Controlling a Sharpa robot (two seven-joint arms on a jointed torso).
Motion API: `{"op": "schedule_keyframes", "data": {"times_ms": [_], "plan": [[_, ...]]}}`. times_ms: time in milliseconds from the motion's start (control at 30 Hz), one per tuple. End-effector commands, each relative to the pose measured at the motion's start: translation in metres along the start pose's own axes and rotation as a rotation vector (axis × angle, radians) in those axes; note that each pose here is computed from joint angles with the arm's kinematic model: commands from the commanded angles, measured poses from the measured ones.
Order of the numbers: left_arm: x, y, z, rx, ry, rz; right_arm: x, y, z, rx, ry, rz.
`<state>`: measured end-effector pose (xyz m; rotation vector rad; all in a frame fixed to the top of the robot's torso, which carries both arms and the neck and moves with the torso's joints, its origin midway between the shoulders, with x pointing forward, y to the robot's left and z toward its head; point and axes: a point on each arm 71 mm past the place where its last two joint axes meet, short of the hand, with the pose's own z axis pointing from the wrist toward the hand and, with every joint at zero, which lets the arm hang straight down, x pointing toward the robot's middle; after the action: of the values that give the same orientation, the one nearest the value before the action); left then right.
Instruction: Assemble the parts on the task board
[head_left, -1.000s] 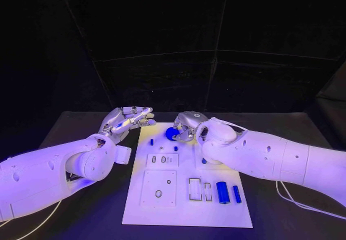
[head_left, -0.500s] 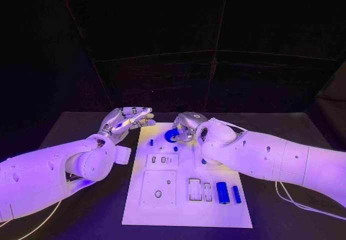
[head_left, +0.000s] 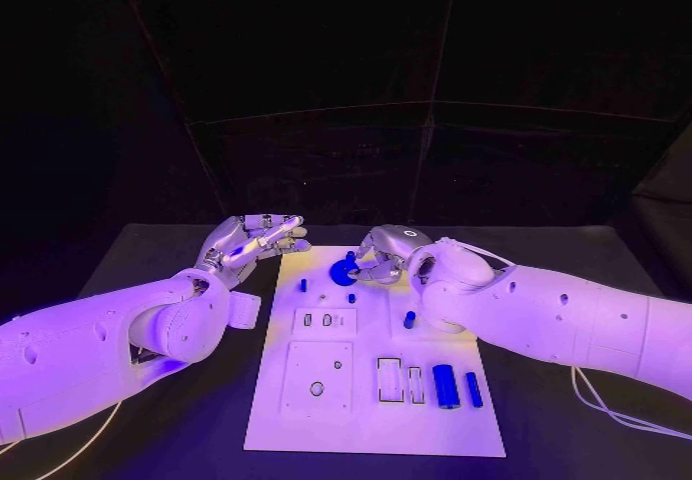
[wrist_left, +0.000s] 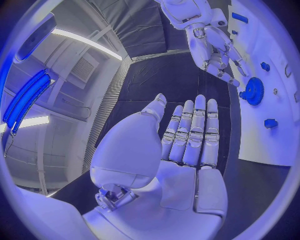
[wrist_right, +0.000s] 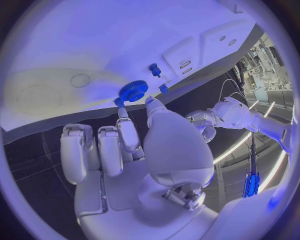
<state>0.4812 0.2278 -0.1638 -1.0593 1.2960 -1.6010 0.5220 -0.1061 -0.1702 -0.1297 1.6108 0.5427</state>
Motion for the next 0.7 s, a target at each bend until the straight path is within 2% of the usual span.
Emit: {"op": "schedule_keyframes", "data": {"times_ms": [33,167,333,533,700], "plan": [[-0.0008,-0.0019,-0.0002,0.009,0.007,-0.005,-0.013,-0.009,-0.013,-0.094,-0.051,0.141],[-0.0028,-0.0024,-0.0009,0.010,0.002,-0.004,-0.026,-0.037,-0.036,-0.128,-0.025,0.266],[-0.0031,-0.0017,0.0004,0.010,0.000,-0.005,-0.038,-0.072,-0.055,-0.106,-0.026,0.380],[-0.0004,-0.0001,0.0028,0.009,0.006,-0.009,-0.048,-0.108,-0.072,-0.043,-0.051,0.405],[0.0004,0.0011,0.0043,0.007,0.008,-0.010,-0.052,-0.127,-0.082,-0.016,-0.055,0.411]]}}
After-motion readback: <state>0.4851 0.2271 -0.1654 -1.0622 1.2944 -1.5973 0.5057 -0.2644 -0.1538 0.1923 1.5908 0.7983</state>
